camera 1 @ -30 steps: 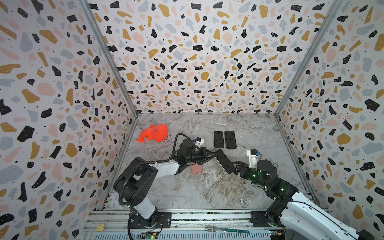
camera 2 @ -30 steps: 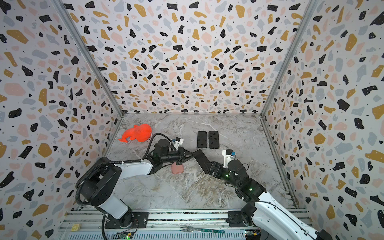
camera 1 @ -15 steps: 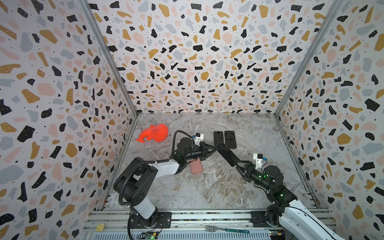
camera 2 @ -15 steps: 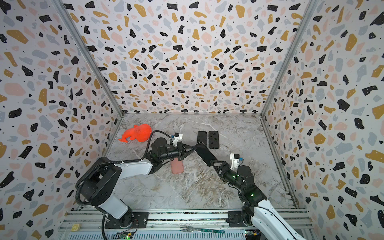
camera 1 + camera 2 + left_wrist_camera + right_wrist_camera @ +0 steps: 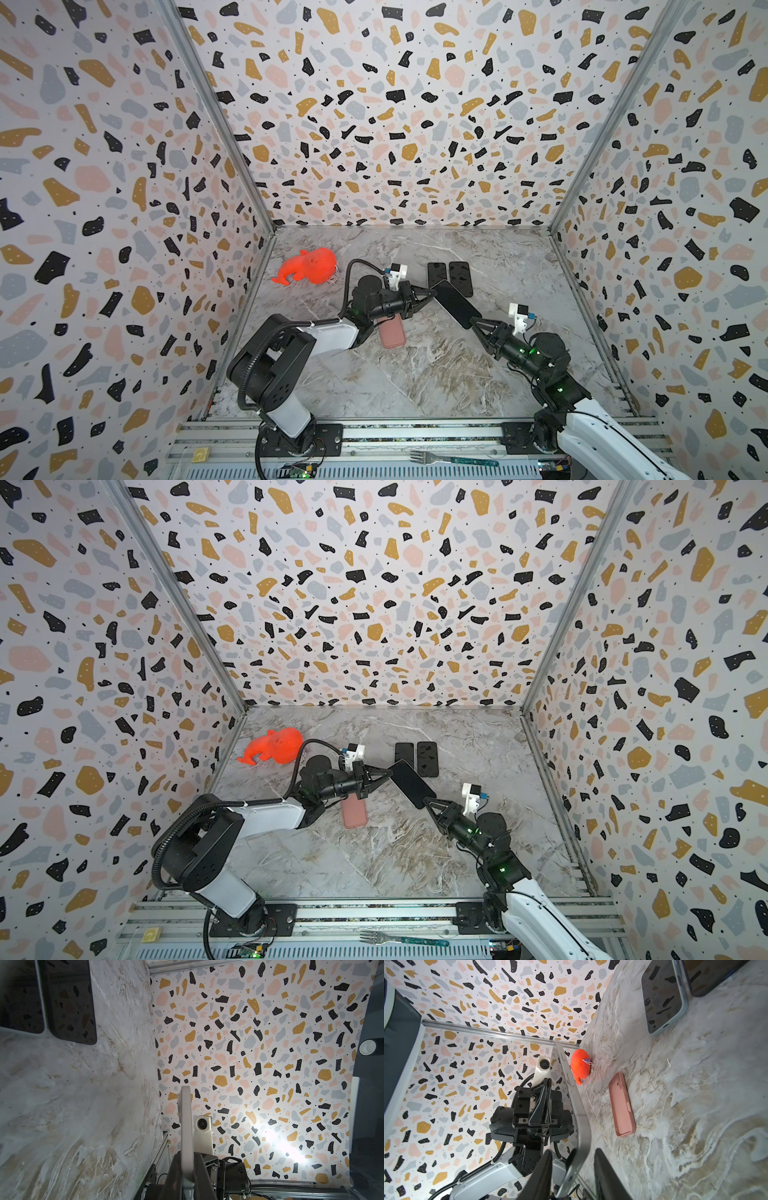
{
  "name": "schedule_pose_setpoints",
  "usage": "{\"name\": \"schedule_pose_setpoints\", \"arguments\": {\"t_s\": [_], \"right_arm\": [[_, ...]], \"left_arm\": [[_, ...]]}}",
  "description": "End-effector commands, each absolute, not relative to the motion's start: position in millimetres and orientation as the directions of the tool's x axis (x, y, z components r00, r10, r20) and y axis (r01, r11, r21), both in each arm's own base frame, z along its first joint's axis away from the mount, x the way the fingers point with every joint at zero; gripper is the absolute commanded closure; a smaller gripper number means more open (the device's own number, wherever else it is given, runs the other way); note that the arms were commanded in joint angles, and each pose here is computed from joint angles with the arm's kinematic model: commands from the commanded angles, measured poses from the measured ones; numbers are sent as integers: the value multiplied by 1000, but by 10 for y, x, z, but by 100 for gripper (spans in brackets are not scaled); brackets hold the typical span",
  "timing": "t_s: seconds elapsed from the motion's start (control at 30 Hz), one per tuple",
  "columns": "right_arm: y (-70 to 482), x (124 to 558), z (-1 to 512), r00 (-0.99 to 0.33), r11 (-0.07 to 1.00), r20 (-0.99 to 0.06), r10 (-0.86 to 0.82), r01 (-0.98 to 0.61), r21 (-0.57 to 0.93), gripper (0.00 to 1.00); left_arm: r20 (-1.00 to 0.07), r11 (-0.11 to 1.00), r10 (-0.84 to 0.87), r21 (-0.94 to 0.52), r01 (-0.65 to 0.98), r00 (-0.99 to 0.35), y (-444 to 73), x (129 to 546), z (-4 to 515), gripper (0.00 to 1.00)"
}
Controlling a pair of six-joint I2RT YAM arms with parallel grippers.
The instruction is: Put the phone into the phone case
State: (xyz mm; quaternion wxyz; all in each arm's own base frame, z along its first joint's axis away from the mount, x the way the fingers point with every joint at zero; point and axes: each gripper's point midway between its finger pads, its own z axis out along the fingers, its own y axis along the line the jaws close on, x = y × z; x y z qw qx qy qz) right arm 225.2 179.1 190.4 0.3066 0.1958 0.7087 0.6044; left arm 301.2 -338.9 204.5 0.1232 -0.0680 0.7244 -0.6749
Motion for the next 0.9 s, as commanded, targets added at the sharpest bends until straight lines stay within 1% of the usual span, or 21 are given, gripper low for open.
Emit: {"name": "schedule_pose_setpoints", "arguments": {"t_s": [0.0, 0.27, 0.43, 0.53, 0.6, 0.63, 0.67, 0.7, 0.77, 0.87], "right_arm": [[1783, 2290, 2079, -715, 170, -227, 662, -151, 974, 71], [1816, 2301, 2135, -720, 153, -231, 654, -174, 973, 82], [1821, 2303, 2161, -721, 149, -232, 653, -178, 973, 90], [1813, 2299, 2164, -719, 153, -234, 655, -177, 972, 95], [1802, 2298, 2140, -717, 161, -234, 656, -170, 972, 97], [1796, 2299, 2130, -716, 165, -233, 657, -166, 972, 98], [1789, 2302, 2116, -716, 169, -232, 658, -160, 972, 100], [1786, 2299, 2103, -717, 172, -232, 657, -157, 973, 100], [1781, 2299, 2086, -719, 180, -236, 654, -156, 971, 100], [1775, 2303, 2045, -723, 197, -246, 645, -154, 968, 100]], "left_arm": [[-142, 12, -261, -989, 144, -955, -3400, 2993, 2247, 100], [-139, 1, -257, -990, 143, -956, -3418, 2977, 2249, 100], [-139, 18, -252, -990, 139, -958, -3431, 2976, 2175, 100], [-145, 44, -248, -989, 139, -958, -3426, 2969, 2110, 100], [-163, 93, -242, -985, 144, -956, -3419, 2967, 2023, 100], [-174, 127, -238, -981, 147, -955, -3411, 2968, 1963, 97], [-188, 172, -235, -974, 150, -954, -3393, 2978, 1893, 87], [-209, 222, -230, -962, 157, -951, -3371, 2995, 1819, 75], [-253, 322, -215, -930, 176, -943, -3297, 3031, 1694, 54], [-317, 490, -187, -850, 192, -930, -3103, 3147, 1495, 26]]}}
